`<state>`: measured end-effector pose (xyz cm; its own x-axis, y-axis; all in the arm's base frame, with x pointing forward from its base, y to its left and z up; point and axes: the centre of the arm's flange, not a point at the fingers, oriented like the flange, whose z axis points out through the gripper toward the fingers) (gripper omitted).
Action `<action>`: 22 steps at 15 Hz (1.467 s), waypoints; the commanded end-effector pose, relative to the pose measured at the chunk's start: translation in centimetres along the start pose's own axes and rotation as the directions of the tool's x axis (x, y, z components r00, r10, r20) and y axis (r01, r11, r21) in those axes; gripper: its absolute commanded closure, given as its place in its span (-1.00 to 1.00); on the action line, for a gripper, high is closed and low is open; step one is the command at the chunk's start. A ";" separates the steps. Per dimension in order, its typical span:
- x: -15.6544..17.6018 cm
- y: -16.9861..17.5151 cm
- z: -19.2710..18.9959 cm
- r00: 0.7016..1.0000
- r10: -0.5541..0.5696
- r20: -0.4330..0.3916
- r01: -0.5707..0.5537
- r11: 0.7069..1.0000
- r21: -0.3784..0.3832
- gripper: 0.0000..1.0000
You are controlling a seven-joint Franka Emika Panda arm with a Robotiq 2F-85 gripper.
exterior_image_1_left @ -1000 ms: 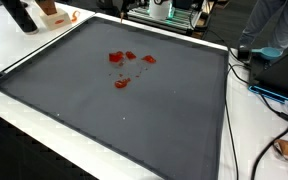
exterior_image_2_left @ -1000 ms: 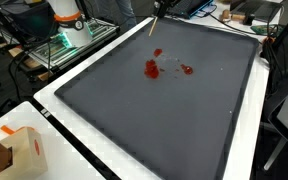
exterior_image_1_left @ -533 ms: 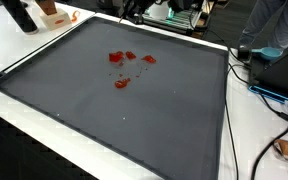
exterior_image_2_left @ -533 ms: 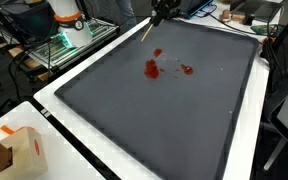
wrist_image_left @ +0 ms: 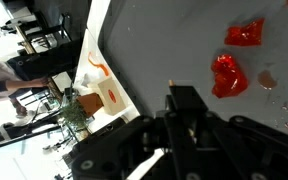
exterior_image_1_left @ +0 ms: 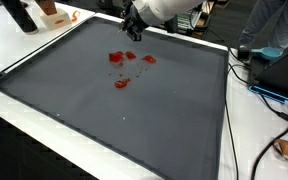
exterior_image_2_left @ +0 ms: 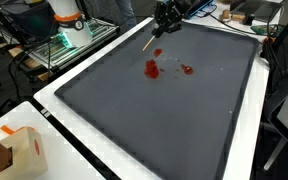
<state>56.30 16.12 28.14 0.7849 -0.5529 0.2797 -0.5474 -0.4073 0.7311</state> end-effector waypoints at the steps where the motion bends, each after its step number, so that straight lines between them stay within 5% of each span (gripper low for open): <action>1: -0.2 -1.9 0.1 1.000 0.002 -0.023 -0.003 1.000 -0.028 0.94; 15: -0.7 -5.1 2.1 0.999 -0.033 -0.032 0.032 0.999 -0.036 0.94; 22: 0.1 -4.6 2.3 0.994 -0.109 0.007 0.109 0.993 0.052 0.94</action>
<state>58.05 17.02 23.14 0.8244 -0.5169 0.2304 -0.4910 -0.4508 0.7455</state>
